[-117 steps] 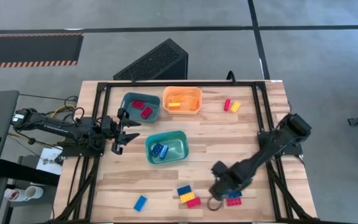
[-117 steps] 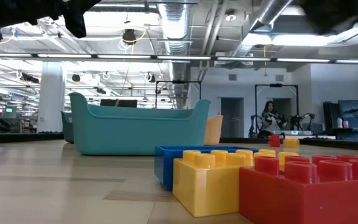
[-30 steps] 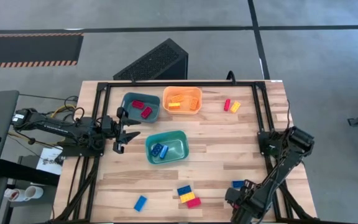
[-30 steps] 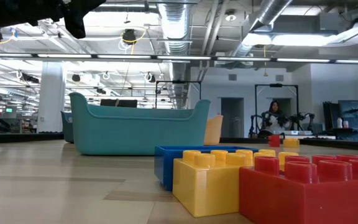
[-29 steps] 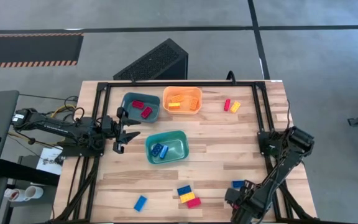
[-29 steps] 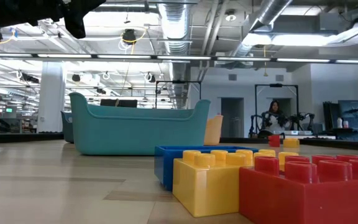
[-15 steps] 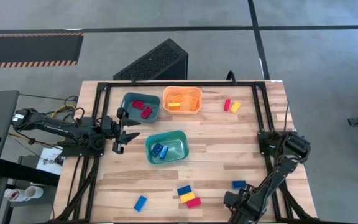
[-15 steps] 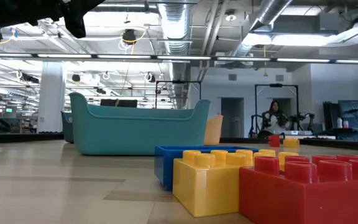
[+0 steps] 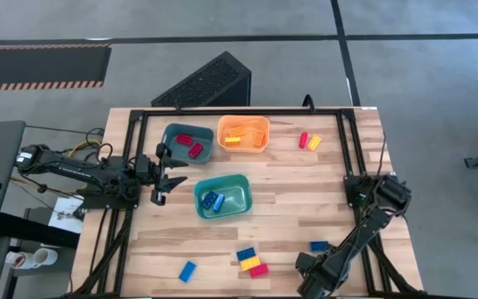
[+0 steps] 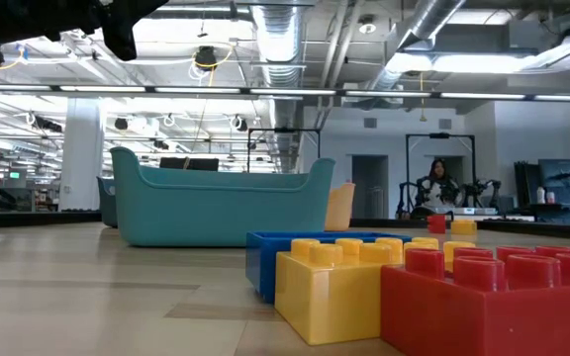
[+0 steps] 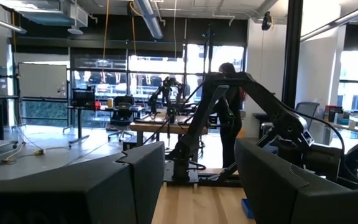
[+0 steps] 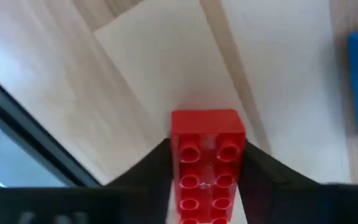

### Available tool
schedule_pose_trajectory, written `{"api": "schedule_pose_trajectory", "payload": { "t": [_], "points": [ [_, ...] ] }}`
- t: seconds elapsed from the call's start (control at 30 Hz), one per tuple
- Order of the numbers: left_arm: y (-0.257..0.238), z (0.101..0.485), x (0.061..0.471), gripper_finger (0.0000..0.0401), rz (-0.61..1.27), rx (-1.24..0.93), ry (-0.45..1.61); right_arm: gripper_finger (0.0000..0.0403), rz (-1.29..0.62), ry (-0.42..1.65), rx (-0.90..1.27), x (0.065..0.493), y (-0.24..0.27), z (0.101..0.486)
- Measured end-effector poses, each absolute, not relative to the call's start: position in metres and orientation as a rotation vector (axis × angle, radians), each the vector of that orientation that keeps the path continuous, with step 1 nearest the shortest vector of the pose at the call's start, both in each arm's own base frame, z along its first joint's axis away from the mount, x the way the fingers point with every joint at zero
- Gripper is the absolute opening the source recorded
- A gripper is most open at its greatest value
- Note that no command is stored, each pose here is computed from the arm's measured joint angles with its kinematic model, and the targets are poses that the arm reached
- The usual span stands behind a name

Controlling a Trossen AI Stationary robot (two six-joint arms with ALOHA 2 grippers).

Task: Sort & place blocks by color
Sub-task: Put the red game piece into the blue bin

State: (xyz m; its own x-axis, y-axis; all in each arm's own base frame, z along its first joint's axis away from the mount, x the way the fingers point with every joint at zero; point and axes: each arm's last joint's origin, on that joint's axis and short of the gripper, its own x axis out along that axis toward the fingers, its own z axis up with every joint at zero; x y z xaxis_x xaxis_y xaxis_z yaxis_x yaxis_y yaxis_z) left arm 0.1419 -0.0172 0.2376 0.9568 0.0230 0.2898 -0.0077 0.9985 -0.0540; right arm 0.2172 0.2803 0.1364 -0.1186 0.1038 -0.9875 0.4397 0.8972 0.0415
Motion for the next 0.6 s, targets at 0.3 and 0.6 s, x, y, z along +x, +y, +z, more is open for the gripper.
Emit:
{"api": "schedule_pose_trajectory", "payload": {
  "t": [0.3, 0.6],
  "points": [
    [-0.017, 0.237, 0.142, 0.0184, 0.018, -0.04, -0.287, 0.0122, -0.417, 1.51, 0.483, 0.247, 0.245, 0.157],
    [-0.017, 0.235, 0.143, 0.0184, 0.044, -0.028, -0.271, 0.0122, -0.652, 0.665, 0.272, 0.289, 0.183, 0.223]
  ]
}}
